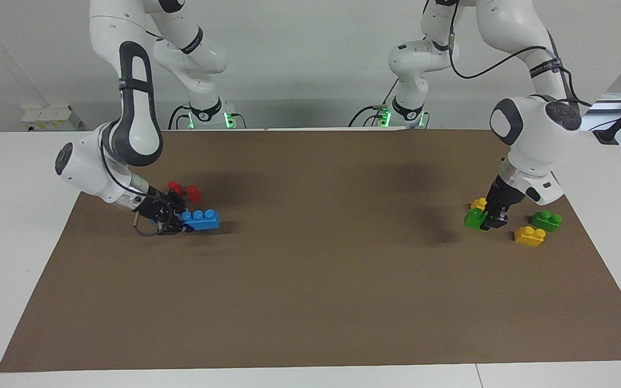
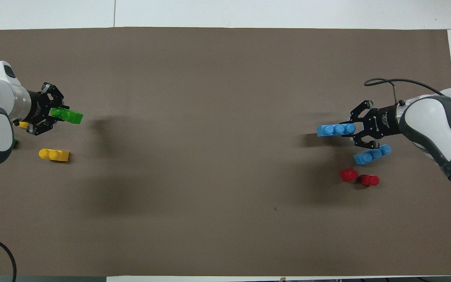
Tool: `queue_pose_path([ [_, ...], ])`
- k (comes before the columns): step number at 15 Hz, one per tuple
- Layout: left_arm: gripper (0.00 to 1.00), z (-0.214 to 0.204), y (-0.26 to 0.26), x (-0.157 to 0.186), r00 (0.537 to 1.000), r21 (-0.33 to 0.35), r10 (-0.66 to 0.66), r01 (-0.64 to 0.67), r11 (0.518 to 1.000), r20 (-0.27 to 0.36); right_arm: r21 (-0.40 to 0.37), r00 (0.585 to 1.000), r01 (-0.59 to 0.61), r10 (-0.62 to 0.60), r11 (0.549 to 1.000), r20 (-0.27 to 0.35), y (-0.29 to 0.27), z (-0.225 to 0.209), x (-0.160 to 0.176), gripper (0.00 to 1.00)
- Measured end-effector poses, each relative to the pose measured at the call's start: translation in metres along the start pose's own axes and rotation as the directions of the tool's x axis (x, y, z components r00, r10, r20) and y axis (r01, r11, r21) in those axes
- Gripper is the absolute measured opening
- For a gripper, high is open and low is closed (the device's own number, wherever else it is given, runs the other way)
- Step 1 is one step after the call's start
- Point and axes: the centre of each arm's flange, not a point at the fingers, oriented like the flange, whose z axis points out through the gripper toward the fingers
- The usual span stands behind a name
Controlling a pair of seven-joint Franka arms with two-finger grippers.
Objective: Remove green block with left arm and hold with right
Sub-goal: 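Carry the green brick with the left gripper while the right gripper carries blue, then lower the green brick with the left gripper while the right gripper lowers blue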
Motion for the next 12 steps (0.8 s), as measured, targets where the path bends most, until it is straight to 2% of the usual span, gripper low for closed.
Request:
queue_pose_path([
  [5,0.35,0.039,-0.001,0.026,1.0,0.014,-0.009,0.009,1.0,0.005,0.004,1.0,0.025,-0.025,1.0,0.0,0.004,0.006,0.03,0.35],
  [12,0.35,0.075,0.006,0.045,1.0,0.038,0.014,-0.014,0.999,-0.001,0.014,0.999,0.032,-0.032,0.999,-0.022,0.009,0.018,0.041,0.35],
])
